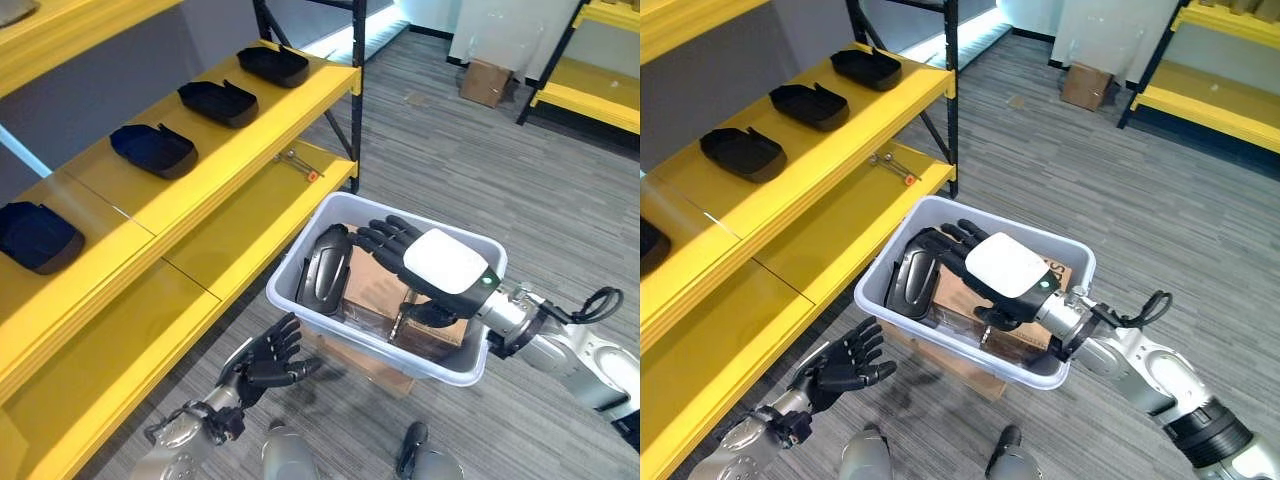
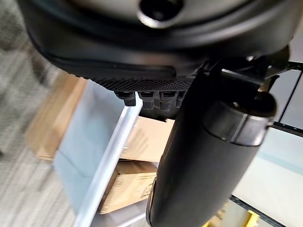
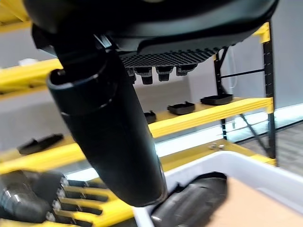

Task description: Move parts from the plastic box to the shelf.

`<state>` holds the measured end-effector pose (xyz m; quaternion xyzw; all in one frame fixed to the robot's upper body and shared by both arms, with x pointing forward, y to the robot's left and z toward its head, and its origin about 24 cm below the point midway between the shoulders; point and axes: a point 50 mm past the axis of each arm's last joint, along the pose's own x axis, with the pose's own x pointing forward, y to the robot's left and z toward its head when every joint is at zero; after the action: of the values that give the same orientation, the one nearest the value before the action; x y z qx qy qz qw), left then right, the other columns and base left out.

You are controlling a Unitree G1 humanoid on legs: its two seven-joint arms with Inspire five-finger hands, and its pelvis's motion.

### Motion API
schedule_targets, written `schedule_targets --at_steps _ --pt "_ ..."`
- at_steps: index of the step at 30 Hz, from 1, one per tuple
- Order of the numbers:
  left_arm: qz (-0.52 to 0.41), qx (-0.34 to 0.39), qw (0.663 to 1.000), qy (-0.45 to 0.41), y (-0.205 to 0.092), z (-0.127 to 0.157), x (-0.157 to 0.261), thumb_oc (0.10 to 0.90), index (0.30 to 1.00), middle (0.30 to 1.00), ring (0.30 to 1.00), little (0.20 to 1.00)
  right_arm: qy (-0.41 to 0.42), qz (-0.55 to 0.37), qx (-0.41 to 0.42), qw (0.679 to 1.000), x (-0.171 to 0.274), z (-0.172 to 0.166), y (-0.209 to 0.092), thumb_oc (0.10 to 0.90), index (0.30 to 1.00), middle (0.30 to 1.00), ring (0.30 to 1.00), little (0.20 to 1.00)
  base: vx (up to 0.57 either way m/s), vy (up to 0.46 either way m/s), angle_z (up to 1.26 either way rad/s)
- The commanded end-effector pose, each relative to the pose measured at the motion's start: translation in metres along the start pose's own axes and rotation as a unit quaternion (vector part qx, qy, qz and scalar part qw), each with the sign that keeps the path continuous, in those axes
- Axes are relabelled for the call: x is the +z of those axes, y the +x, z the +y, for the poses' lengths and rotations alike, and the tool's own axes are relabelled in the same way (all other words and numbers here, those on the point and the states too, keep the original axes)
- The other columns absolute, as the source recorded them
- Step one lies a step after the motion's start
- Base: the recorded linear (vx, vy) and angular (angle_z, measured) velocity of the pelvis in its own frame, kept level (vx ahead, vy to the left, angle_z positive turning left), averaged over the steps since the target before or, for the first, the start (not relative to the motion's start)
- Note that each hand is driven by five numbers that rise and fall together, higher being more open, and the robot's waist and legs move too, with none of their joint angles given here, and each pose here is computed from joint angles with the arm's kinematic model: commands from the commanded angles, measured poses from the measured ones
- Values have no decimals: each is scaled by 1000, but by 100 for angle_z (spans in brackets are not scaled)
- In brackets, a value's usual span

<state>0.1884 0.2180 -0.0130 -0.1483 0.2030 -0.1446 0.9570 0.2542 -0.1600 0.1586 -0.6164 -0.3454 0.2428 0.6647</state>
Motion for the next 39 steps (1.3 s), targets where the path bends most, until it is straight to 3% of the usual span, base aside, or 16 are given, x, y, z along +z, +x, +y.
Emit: schedule_targets --at_steps 1,24,32,37,39 --pt "-87 -100 990 56 2 -27 43 900 1000 1000 1000 1000 13 -49 -128 991 14 -51 12 900 1000 1000 1000 1000 167 147 -76" --pt "-107 -196 972 76 -5 -37 60 900 1000 1000 1000 1000 -156 -41 -138 977 -4 -85 24 900 1000 1000 1000 1000 -7 -29 -3" --pt "-101 -255 957 90 4 -57 60 900 1000 1000 1000 1000 -282 -64 -121 950 -10 -120 49 900 1000 1000 1000 1000 -32 -58 3" --pt "-134 -248 956 84 4 -56 68 900 1000 1000 1000 1000 -307 -73 -113 942 -13 -125 50 900 1000 1000 1000 1000 -44 -26 -8" --pt "-193 -212 956 61 1 -50 83 900 1000 1000 1000 1000 -319 -81 -106 938 -13 -122 50 900 1000 1000 1000 1000 -42 -65 -2"
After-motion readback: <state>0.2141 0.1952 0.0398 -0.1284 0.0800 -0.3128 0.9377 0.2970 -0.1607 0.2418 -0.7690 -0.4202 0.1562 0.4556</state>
